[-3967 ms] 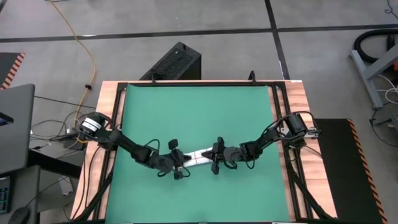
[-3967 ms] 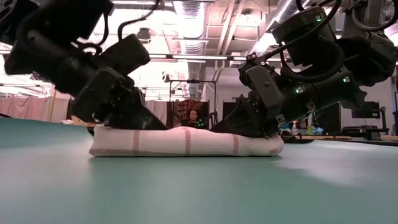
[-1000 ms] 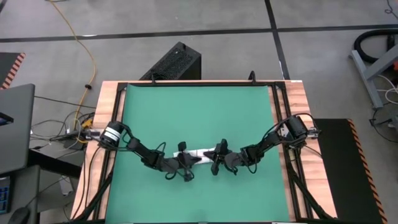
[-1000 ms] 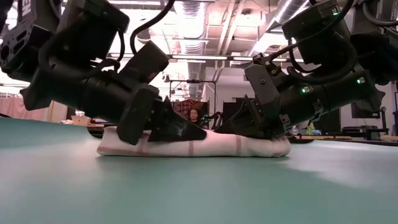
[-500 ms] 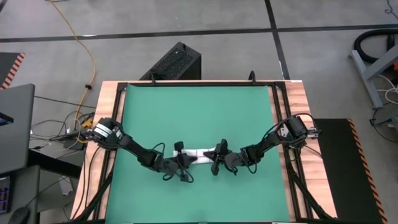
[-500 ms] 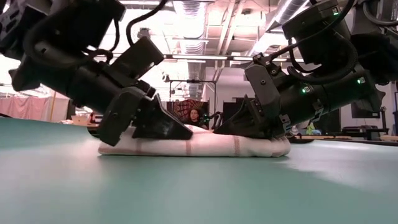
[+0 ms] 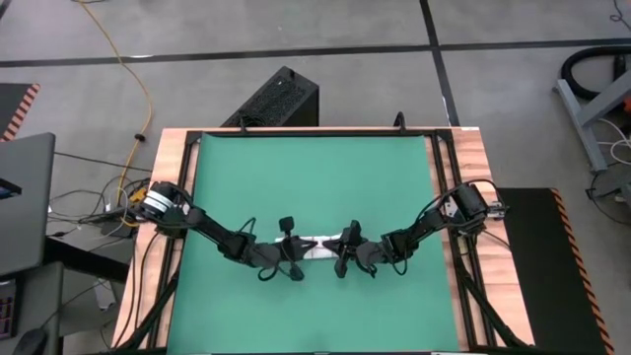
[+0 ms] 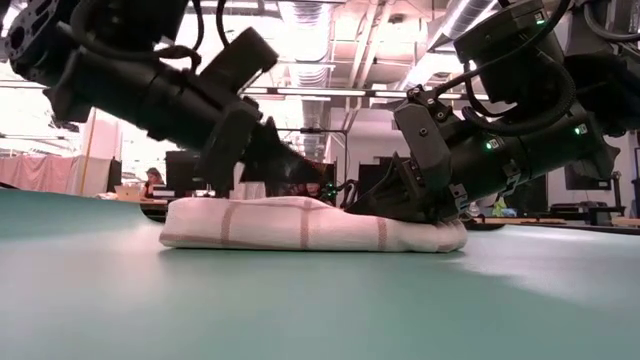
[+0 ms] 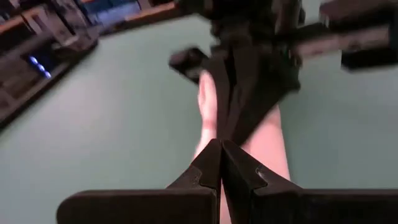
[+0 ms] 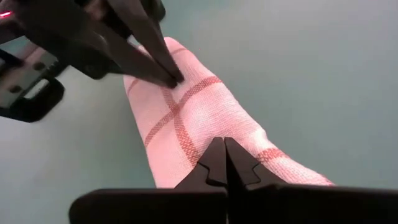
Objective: Roll towel into tight, uniform cylinder
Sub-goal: Roll the kitchen towel on the table
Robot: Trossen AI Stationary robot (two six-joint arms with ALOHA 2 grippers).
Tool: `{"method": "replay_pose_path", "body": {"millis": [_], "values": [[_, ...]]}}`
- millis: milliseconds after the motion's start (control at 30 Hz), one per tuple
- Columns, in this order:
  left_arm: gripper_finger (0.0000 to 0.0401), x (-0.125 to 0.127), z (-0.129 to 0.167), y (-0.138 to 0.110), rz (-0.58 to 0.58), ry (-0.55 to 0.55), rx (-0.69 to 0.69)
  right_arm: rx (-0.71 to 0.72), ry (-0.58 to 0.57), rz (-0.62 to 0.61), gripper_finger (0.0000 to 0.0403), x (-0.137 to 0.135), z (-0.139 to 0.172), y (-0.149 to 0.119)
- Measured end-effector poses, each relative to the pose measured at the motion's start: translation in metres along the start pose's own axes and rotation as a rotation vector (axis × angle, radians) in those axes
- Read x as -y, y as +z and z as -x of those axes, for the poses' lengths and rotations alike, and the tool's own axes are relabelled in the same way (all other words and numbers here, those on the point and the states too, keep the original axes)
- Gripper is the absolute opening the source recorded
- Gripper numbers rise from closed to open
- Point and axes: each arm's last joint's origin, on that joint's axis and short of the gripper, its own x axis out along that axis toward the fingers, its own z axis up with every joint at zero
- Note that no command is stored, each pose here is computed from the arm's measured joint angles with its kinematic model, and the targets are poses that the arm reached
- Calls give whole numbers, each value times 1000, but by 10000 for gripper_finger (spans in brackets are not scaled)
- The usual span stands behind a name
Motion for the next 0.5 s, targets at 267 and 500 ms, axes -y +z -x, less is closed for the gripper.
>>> {"method": "replay_pose_path", "body": {"millis": [267, 500], "values": [[0, -10, -11, -7, 38, -35, -32, 0, 0, 0, 6, 0, 0, 0], [0, -8, -20, -28, 104, -55, -91, -1, 0, 0, 6, 0, 0, 0]]}}
